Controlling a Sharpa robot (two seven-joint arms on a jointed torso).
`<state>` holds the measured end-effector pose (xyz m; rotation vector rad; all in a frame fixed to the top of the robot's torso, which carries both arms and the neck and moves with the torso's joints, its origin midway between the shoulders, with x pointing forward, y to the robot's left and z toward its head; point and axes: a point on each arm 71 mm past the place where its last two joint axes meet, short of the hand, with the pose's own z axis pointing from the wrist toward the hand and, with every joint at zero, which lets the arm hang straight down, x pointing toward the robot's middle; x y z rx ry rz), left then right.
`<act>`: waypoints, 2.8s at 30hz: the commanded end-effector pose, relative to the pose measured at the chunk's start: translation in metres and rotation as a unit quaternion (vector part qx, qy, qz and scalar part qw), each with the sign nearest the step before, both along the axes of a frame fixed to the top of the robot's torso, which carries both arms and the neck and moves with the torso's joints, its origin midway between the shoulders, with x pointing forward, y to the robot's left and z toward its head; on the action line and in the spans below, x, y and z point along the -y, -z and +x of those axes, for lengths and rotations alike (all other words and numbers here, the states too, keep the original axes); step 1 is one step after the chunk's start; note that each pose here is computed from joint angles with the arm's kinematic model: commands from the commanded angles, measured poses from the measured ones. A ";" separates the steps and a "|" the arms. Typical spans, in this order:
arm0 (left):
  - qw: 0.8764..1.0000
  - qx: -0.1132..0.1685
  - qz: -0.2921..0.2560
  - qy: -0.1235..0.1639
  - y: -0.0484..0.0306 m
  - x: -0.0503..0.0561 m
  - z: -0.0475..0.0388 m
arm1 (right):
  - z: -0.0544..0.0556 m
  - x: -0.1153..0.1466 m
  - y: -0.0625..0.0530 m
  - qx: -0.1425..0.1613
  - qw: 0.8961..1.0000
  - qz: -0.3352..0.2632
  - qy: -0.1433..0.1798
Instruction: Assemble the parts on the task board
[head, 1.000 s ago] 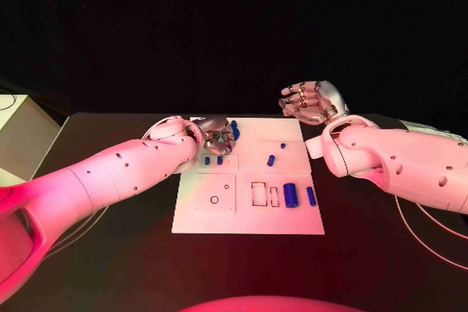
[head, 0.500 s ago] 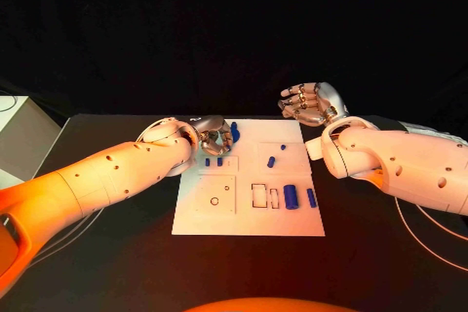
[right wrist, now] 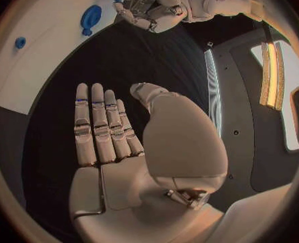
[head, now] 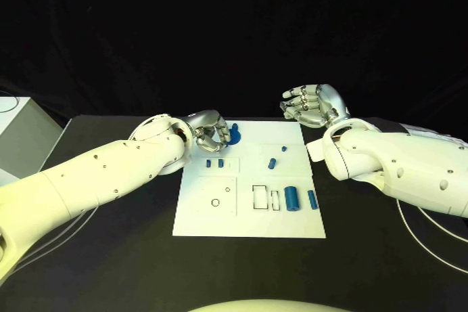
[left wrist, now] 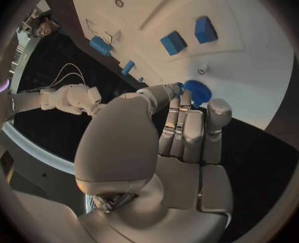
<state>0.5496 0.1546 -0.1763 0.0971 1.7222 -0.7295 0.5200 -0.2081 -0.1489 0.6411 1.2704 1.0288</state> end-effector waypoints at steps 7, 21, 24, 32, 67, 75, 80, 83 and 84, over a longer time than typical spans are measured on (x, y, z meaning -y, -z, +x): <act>1.000 0.003 0.013 -0.015 0.0018 -0.012 0.0036 | 0.000 0.000 -0.002 0.012 1.000 -0.004 -0.003; 0.999 -0.011 0.034 -0.023 0.0090 -0.019 0.0067 | -0.001 0.000 -0.002 0.011 1.000 -0.004 -0.003; 0.999 -0.013 0.036 -0.023 0.0098 -0.019 0.0068 | -0.001 0.000 -0.002 0.011 1.000 -0.004 -0.003; 0.999 -0.021 0.040 -0.019 0.0114 -0.017 0.0061 | -0.001 0.000 -0.002 0.011 1.000 -0.004 -0.004; 0.999 -0.019 0.029 -0.019 0.0094 -0.018 0.0041 | -0.001 0.002 -0.002 0.015 1.000 -0.004 0.000; 0.999 -0.019 0.026 -0.016 0.0084 -0.015 0.0027 | -0.001 0.002 -0.002 0.015 1.000 -0.004 0.000; 0.999 -0.021 0.025 -0.014 0.0083 -0.014 0.0021 | -0.001 0.002 -0.002 0.015 1.000 -0.004 0.000; 0.999 -0.023 0.026 -0.014 0.0087 -0.013 0.0020 | -0.001 0.002 -0.002 0.015 1.000 -0.004 -0.001; 0.999 -0.024 0.026 -0.014 0.0088 -0.013 0.0019 | -0.001 0.002 -0.002 0.015 1.000 -0.004 -0.001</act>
